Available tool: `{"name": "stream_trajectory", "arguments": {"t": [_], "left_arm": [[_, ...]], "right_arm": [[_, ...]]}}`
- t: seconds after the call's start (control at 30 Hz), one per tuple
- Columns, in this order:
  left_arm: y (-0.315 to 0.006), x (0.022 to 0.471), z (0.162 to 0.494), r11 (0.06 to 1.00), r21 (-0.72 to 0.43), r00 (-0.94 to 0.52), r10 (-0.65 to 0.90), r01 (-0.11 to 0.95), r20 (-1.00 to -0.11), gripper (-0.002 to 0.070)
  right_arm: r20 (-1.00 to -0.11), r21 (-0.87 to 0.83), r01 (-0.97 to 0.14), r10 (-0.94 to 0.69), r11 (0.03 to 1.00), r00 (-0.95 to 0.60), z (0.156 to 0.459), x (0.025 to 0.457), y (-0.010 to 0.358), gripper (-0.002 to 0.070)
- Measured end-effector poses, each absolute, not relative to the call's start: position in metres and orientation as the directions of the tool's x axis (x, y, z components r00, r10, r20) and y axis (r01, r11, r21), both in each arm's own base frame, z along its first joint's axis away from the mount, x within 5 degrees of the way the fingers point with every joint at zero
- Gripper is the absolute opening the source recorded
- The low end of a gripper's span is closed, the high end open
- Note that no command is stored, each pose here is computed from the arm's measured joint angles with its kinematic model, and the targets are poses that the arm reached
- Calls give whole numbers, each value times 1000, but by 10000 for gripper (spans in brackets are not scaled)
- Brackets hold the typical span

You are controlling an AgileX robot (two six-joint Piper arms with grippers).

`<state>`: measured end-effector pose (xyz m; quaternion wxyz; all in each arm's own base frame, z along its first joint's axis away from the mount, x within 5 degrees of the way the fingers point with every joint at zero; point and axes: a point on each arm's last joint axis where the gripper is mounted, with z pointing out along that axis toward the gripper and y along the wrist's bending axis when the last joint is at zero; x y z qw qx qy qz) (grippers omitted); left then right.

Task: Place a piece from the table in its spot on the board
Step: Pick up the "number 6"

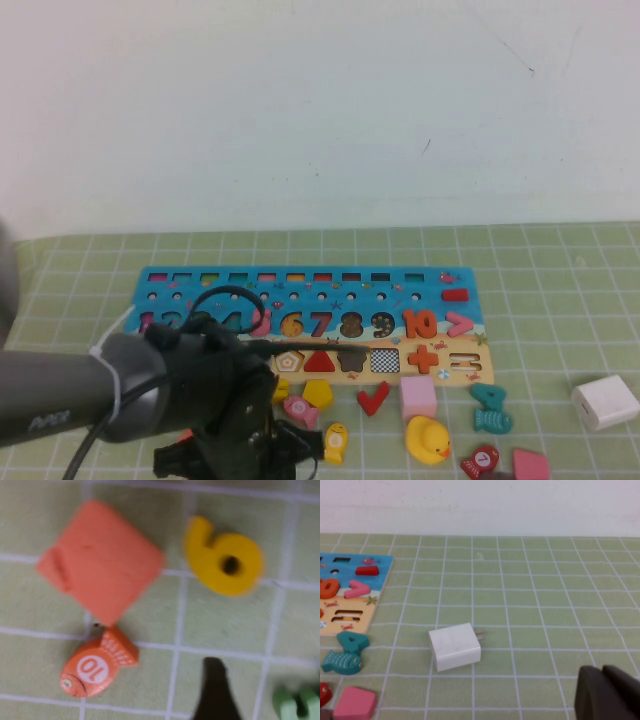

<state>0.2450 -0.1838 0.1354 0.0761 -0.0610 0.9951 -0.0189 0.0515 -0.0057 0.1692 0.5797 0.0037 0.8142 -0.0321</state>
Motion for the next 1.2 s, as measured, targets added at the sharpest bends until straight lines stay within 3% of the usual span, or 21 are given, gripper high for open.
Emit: {"name": "stream_trajectory", "arguments": {"t": [0.2, 0.33, 0.47, 0.73, 1.2], "left_arm": [[-177, 259, 129, 931, -129, -920, -359, -341, -157, 440], [-182, 265, 127, 892, -208, -882, -438, -403, -172, 444], [-183, 267, 118, 864, -210, -857, -492, -458, -153, 444], [-179, 266, 105, 851, -151, -840, -522, -503, -149, 444], [-175, 272, 107, 809, -154, -781, -588, -567, -212, 444]], "right_arm": [[-944, -48, 43, -31, 998, -328, 169, 52, -6, -1], [-944, -48, 43, -31, 998, -328, 169, 52, -6, -1], [-944, -48, 43, -31, 998, -328, 169, 52, -6, -1], [-944, -48, 43, -31, 998, -328, 169, 52, -6, -1], [-944, -48, 43, -31, 998, -328, 169, 52, -6, -1]]}}
